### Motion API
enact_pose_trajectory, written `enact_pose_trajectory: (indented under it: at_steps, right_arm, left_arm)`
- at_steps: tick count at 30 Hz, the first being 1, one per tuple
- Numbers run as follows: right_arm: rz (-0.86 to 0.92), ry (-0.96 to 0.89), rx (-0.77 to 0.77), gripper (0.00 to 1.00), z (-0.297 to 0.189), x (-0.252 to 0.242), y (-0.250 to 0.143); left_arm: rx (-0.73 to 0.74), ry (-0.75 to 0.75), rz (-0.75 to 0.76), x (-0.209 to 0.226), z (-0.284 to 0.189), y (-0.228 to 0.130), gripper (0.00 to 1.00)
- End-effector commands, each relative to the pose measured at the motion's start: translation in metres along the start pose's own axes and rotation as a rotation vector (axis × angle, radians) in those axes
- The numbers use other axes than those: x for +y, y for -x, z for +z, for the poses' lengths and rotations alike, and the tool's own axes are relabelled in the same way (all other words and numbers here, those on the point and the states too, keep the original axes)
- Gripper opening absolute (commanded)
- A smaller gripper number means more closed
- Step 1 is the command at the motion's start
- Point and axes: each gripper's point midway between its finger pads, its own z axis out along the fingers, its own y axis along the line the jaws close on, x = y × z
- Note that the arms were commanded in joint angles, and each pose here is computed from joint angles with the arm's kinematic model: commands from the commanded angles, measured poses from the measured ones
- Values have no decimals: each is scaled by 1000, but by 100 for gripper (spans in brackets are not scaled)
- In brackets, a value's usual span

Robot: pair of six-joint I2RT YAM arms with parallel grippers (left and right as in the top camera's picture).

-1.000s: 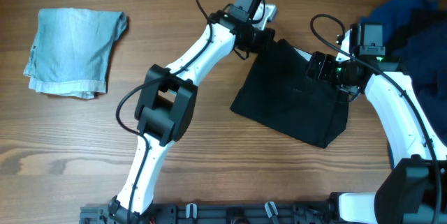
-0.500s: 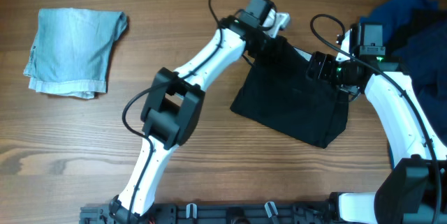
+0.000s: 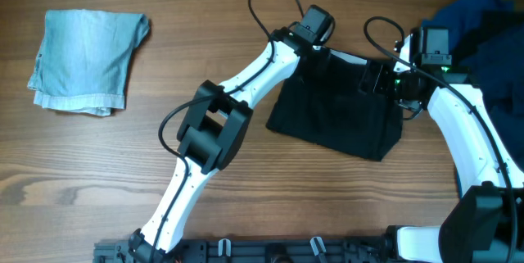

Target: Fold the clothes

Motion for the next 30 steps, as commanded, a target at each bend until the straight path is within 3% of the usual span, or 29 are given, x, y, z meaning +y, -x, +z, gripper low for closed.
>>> enact_pose_trajectory:
  at_steps: [1,3,7,8,10,13,15,17,19,21,30]
  right_arm:
    - [4,-13,7,100,4,-4,-2]
    - [5,-13,7,100,4,-4,-2]
    - [5,-13,7,100,4,-4,-2]
    - [5,-13,7,100,4,-4,-2]
    - [4,-13,7,100,4,-4,-2]
    - [5,-13,7,100,4,-4,-2]
    - [4,-13,7,100,4,-4,-2]
    - [32,41,-62,100,3,7,16]
    - [107,104,-34,100,2,18,12]
    - [124,114,-13,100,2,19,8]
    - [123,115,-15,100,2,20,8]
  left_arm:
    - [48,305,-402,135,7,-12,4]
    - [109,251,-530,152,1,-17,4]
    - [283,-109,-685,136,-18,-19,4]
    - [291,-239,-670,126,-33,-8,4]
    - [273,-320,-660,118,-55,5,4]
    - [47,-392,-413,93,-137,53,4]
    - [-65,-325,-327,99,-160,70,8]
    - [-181,-166,-210,120,-180,84,23]
    - [-233,36,-147,154,-181,90,19]
    - [-237,174,-116,180,-169,90,4]
    - [-171,212,-100,209,-75,80,4]
